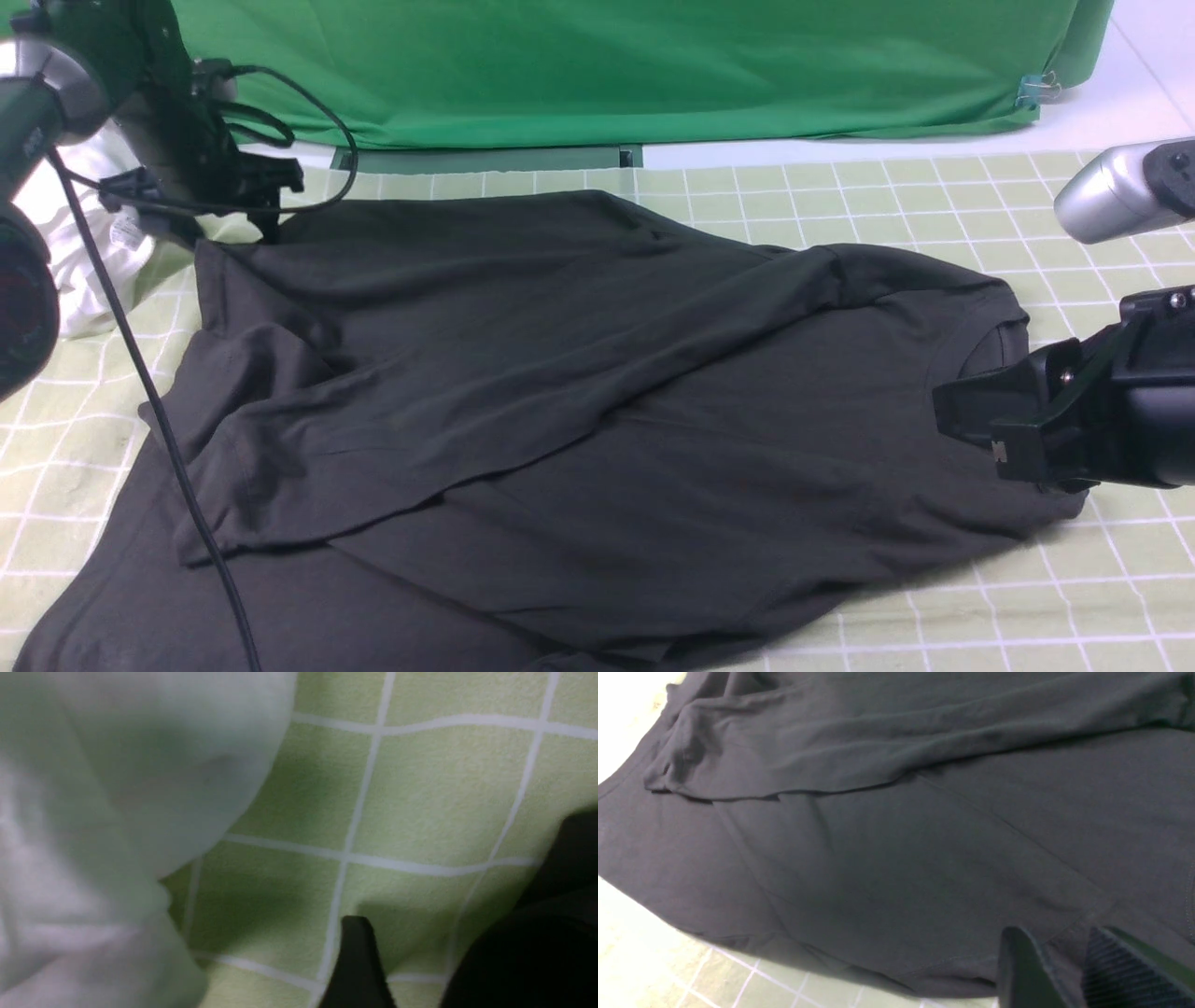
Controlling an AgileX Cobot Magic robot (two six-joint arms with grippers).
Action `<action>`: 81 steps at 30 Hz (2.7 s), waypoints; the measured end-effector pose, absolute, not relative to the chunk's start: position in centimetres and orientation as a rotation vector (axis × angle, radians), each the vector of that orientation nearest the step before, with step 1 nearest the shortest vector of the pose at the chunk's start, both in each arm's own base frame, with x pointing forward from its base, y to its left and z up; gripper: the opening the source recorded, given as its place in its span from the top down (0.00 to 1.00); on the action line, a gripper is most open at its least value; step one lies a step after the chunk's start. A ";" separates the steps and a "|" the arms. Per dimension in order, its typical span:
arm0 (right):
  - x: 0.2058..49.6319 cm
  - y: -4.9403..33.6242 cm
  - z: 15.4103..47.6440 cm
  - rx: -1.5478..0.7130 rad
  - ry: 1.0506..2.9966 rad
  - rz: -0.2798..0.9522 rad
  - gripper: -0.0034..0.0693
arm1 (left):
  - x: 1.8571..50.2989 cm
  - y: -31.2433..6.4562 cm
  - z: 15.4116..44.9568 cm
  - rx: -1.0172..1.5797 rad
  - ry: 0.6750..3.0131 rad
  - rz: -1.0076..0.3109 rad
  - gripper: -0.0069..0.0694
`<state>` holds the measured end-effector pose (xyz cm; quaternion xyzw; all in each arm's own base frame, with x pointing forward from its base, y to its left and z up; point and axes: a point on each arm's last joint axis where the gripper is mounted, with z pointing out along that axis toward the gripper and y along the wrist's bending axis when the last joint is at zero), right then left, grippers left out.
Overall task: Fold a long-sleeved shirt over a green coffee tablecloth.
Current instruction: 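Grasp the near edge of the shirt at its hem and shoulder corners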
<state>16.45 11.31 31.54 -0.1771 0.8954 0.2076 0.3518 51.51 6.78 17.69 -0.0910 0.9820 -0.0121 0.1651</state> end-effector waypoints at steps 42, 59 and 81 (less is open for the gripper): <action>16.5 11.3 32.2 -0.468 2.402 0.501 0.75 | 49.6 6.4 27.0 -0.087 2.706 -0.016 0.58; 19.1 12.5 34.5 -0.663 2.584 0.341 0.95 | 29.9 3.3 35.0 -0.104 2.754 -0.085 0.91; 17.8 15.1 35.0 -0.953 2.422 0.478 0.93 | 18.8 4.0 19.8 -0.386 2.878 0.220 0.27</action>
